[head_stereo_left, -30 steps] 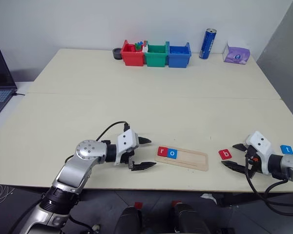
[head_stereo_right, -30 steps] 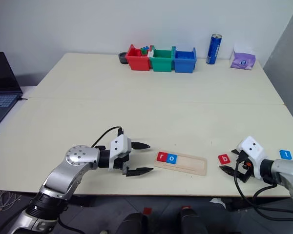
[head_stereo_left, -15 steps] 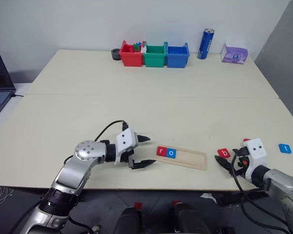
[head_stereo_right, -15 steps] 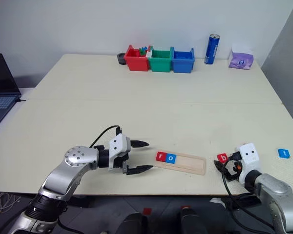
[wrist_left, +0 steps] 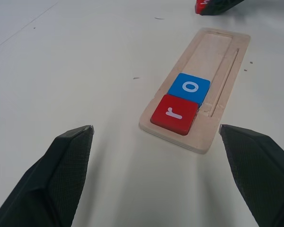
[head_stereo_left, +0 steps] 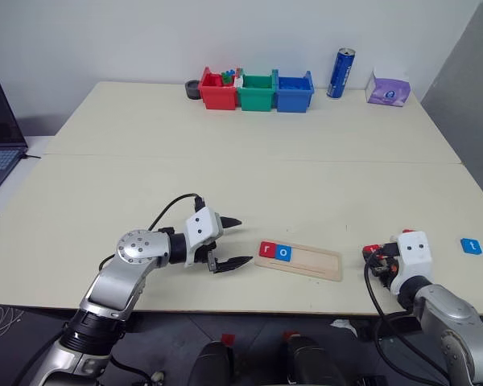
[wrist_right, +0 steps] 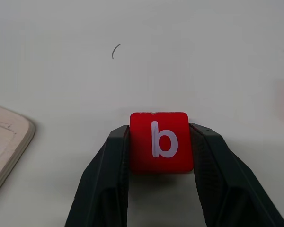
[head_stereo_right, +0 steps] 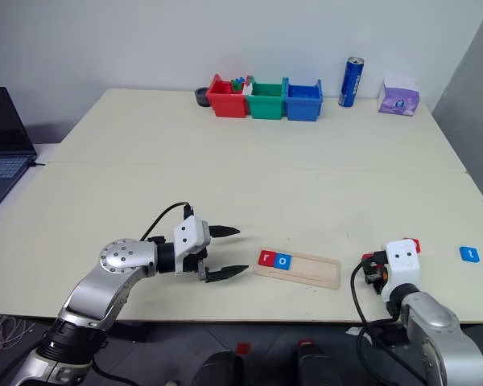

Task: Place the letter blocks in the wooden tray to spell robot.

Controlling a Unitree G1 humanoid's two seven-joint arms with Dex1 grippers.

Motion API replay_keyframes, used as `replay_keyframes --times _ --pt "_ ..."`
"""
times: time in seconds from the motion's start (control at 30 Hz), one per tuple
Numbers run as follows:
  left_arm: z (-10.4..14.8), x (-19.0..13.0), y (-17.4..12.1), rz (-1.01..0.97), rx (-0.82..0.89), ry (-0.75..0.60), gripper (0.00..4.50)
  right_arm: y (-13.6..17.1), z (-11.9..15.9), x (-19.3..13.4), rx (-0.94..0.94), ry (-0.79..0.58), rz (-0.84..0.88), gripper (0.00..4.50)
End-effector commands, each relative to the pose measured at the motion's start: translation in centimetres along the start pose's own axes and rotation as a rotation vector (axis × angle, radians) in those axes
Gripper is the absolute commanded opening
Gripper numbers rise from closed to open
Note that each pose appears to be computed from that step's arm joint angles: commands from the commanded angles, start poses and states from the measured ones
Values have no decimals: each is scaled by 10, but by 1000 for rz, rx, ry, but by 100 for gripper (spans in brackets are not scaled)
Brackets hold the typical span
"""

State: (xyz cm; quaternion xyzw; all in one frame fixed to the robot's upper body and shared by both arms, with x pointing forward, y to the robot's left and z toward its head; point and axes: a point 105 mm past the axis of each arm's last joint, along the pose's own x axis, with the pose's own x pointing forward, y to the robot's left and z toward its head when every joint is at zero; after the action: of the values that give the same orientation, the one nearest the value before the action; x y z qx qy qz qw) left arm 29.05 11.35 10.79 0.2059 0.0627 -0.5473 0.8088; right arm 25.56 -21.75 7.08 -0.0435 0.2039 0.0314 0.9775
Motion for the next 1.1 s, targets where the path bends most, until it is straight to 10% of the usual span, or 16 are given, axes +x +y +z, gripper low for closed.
replay_keyframes --times 0.03,0.27,0.57,1.1 --pt "9 0 3 19 34 -24 450 -1 0 -6 64 6 -81 146" --pt "11 4 1 8 41 -34 450 7 -8 -5 207 28 -146 146" --pt "11 7 -2 1 39 -37 450 7 15 -8 137 -86 -137 447" --pt "14 13 -7 -25 45 -47 450 7 43 -28 -304 -146 300 447"
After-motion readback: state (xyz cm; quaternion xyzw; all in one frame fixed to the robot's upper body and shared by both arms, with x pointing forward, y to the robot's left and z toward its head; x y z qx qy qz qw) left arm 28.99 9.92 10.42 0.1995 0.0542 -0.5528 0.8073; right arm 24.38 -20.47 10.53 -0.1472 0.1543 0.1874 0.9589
